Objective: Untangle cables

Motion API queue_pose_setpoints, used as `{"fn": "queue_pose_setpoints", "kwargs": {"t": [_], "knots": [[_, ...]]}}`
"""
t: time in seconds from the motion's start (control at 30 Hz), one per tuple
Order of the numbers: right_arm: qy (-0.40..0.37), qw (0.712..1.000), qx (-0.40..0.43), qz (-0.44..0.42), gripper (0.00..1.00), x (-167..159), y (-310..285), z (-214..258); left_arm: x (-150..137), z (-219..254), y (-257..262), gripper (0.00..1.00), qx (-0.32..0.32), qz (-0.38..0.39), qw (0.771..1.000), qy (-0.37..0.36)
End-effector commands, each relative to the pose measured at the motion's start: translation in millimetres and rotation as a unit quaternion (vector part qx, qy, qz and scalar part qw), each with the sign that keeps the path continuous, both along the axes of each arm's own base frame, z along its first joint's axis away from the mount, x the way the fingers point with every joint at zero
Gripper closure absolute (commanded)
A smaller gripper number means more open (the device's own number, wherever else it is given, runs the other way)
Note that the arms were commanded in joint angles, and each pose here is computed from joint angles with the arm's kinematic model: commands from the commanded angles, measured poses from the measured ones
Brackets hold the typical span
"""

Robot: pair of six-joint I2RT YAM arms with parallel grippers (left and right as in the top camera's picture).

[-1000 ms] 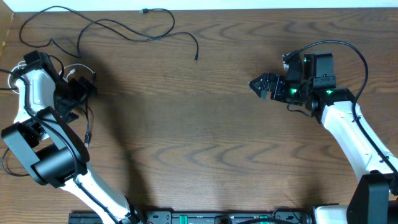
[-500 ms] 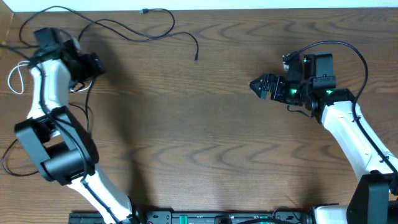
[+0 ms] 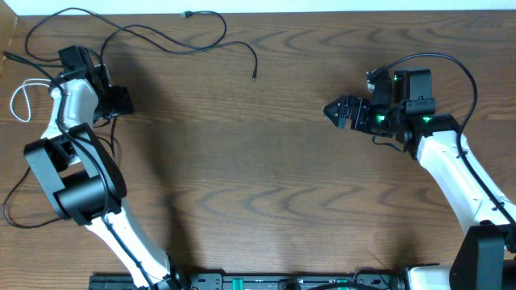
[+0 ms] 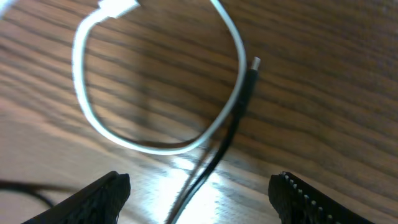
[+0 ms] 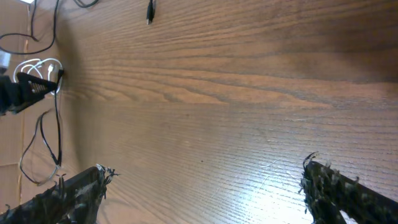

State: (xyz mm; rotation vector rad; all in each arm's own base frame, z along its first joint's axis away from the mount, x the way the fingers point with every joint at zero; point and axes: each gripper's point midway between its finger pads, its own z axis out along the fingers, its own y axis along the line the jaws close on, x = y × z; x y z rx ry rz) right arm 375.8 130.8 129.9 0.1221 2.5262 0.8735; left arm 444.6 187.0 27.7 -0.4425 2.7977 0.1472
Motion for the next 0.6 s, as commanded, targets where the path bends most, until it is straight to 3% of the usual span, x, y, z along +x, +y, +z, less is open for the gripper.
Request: {"fn": "queue_pose_setpoints", "kwargs": {"t": [0.0,0.27,0.4,0.57], "knots": [[-0.005,1.000,-0.001,0.003,0.01,1.3,2.0,2.8,-3.8,-16.3,-8.7,0.23,-0.021,-0.015,1.000,0.013],[-0.005,1.000,-0.001,0.002,0.01,1.2,2.0,2.7,-5.6,-15.4,4.1,0.30,0.012,-0.004,1.000,0.019],[-0.005,1.000,-0.001,0.002,0.01,1.4,1.9,2.7,-7.2,-17.2,2.1,0.45,0.011,-0.005,1.000,0.022],[-0.005,1.000,-0.001,0.002,0.01,1.4,1.9,2.8,-17.5,-27.4,-1.1,0.48,0.005,-0.005,0.999,0.038]]}}
